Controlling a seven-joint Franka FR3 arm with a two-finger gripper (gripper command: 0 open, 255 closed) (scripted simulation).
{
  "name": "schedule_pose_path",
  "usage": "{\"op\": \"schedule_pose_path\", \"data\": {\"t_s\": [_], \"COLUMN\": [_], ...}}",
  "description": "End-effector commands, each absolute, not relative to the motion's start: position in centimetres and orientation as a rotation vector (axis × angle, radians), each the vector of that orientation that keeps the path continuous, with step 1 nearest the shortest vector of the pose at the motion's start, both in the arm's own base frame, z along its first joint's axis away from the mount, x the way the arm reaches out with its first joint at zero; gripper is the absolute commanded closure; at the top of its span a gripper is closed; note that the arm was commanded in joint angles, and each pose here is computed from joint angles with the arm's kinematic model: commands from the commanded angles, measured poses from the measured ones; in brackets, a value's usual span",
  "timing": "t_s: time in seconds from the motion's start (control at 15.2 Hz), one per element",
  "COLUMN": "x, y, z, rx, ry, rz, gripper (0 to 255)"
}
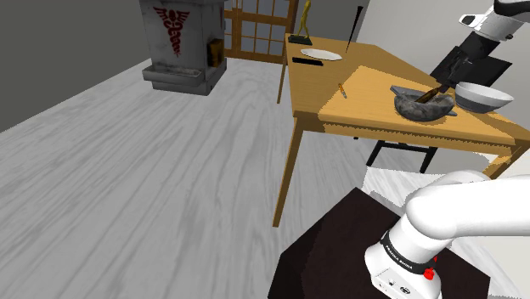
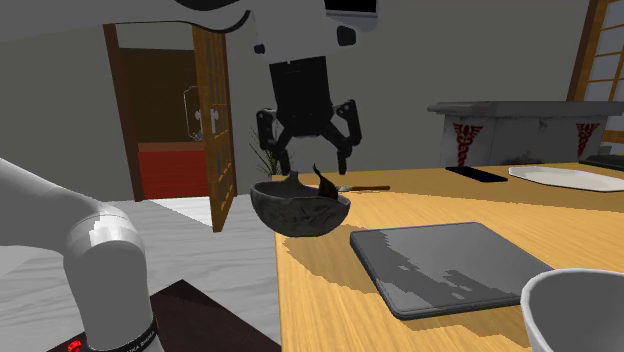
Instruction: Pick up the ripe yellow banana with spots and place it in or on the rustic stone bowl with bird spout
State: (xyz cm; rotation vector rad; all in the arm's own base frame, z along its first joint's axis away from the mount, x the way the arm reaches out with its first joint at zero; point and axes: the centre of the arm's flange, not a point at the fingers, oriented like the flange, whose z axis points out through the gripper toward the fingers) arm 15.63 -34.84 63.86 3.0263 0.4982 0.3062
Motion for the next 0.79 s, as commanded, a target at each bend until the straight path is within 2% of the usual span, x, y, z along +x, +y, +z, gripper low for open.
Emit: {"op": "schedule_pose_path", "data": {"t_s": [0.0, 0.26, 0.73], "x": [15.6, 14.6, 14.6], "y": [-34.8, -34.7, -34.7], "z": [63.9, 68.8, 68.8], "rx": [3.026, 3.026, 3.026], "ry": [0.498, 0.498, 0.498], "rz": [0.306, 0.306, 0.306], "gripper": [0, 0, 0]}}
